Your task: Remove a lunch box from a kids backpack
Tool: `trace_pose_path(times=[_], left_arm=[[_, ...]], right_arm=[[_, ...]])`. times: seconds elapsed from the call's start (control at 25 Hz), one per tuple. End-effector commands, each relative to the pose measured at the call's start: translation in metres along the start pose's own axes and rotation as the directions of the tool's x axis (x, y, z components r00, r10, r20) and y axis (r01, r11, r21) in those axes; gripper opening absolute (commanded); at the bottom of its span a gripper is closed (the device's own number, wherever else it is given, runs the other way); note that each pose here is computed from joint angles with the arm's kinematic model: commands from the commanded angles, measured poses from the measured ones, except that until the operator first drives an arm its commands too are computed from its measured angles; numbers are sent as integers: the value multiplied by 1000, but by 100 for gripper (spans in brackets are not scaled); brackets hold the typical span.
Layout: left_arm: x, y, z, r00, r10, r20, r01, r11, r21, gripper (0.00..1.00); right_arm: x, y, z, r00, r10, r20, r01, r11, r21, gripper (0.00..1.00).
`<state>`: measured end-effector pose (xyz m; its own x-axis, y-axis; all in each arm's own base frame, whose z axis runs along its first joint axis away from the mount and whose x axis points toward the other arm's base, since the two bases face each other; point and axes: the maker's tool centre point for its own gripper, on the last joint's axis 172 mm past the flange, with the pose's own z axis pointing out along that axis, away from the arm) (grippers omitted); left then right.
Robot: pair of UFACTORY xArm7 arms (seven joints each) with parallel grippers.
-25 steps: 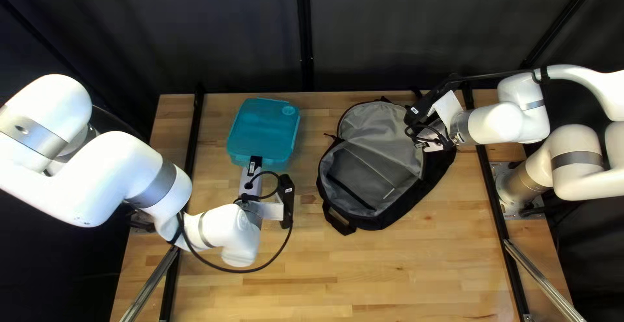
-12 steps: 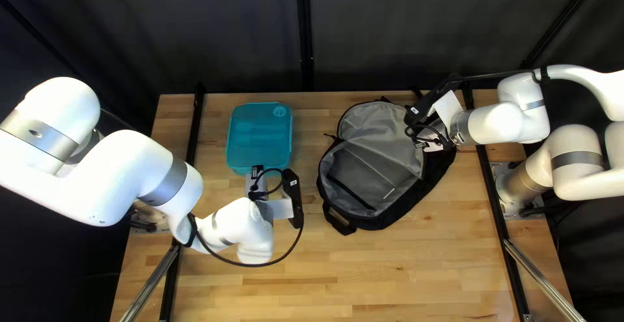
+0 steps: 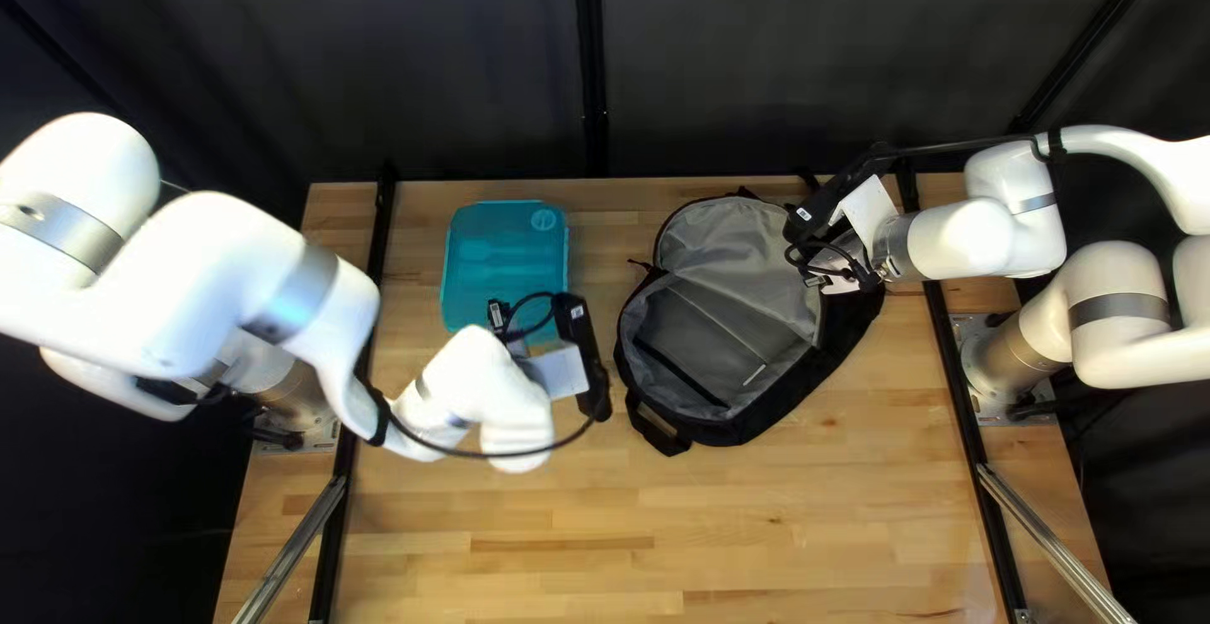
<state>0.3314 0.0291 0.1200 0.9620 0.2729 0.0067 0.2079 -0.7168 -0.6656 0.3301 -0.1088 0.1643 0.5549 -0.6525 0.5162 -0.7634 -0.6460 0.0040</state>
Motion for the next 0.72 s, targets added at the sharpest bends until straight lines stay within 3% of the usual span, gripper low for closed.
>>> trace_pose_path(times=[0.04, 0.2, 0.52, 0.72], left_arm=[[15, -22, -55, 998, -33, 55, 39, 993, -114, 100], [29, -40, -117, 995, -21, 100, 38, 984, -173, 100], [24, -79, -171, 982, -67, 178, 111, 962, -248, 100], [19, -78, -180, 984, -60, 166, 102, 961, -257, 100]], right_arm=[[0, 0, 0, 1000, 0, 0, 0, 1000, 0, 0], [0, 0, 0, 1000, 0, 0, 0, 1000, 0, 0], [0, 0, 0, 1000, 0, 0, 0, 1000, 0, 0], [0, 0, 0, 1000, 0, 0, 0, 1000, 0, 0]])
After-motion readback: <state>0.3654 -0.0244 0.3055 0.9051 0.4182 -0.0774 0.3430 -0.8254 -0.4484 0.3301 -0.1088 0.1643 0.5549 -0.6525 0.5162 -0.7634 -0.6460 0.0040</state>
